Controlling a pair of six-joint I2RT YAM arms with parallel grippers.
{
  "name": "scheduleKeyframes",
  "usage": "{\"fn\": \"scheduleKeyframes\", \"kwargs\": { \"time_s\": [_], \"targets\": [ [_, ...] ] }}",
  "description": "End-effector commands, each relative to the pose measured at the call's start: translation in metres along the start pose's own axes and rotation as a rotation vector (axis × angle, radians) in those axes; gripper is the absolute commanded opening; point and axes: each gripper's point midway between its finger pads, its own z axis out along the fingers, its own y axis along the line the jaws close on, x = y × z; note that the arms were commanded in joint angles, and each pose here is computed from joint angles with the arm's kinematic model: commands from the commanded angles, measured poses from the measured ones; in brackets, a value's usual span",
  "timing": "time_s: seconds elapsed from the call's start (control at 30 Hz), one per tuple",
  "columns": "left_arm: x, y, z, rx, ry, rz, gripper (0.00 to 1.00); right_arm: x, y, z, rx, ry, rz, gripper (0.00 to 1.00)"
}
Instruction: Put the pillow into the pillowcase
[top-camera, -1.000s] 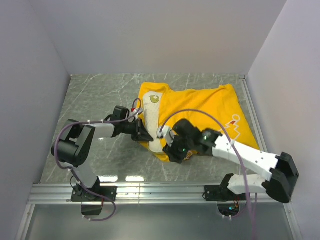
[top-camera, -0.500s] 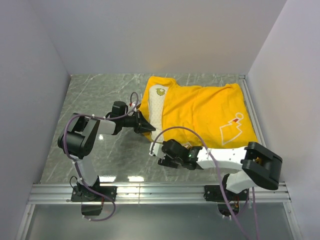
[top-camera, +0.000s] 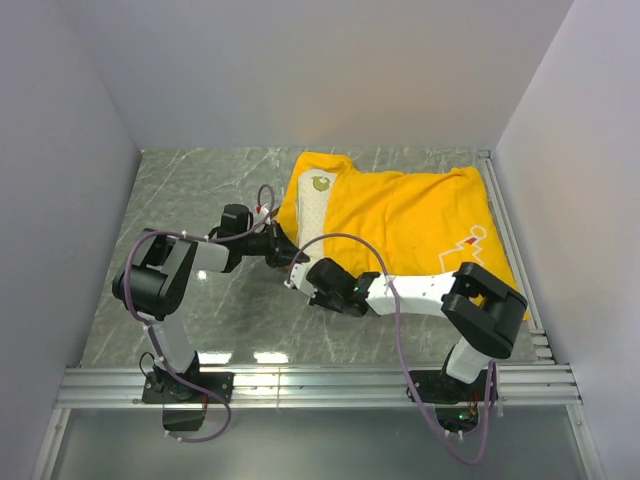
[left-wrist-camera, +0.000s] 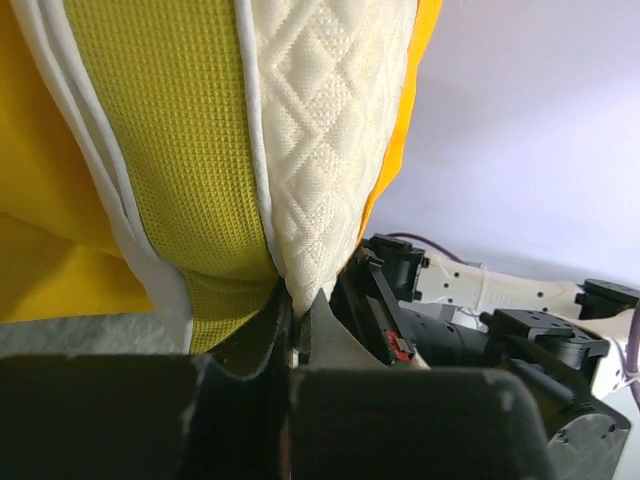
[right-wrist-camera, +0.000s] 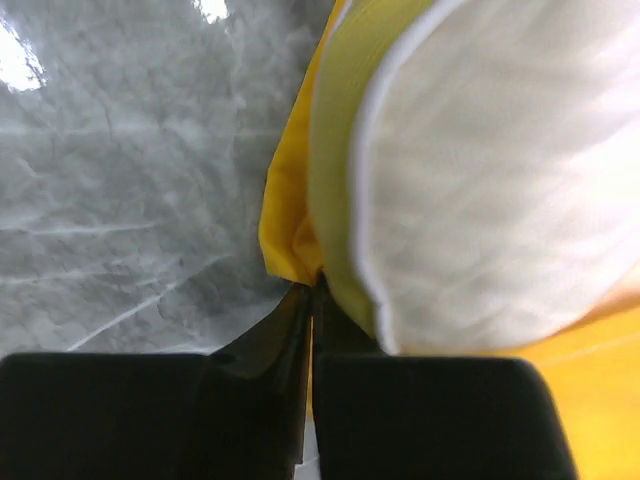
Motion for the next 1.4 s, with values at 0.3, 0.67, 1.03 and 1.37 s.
{"fn": "scheduleKeyframes", "kwargs": {
  "time_s": [0.3, 0.67, 1.03, 1.37],
  "targets": [
    [0.005, -0.028, -0.004, 0.116, -0.04, 0.046, 0.0, -0.23, 0.052, -0.146, -0.526, -0.579, 0.081, 0.0],
    [0.01, 0.01, -0.04, -0.066, -0.095, 0.08, 0.23, -0.176, -0.01, -0.096, -0.351, -0.423, 0.286, 0.18],
    [-0.049, -0.014, -0.152, -0.517, -0.106, 0.937, 0.99, -0.033, -0.088, -0.142, -0.164, -0.253, 0.448, 0.65],
    [0.06, -0.017, -0.08, -0.493, 0.202, 1.812, 0.99, 0.07, -0.084, -0.095, -0.211, 0.083, 0.62, 0.63]
  ]
}}
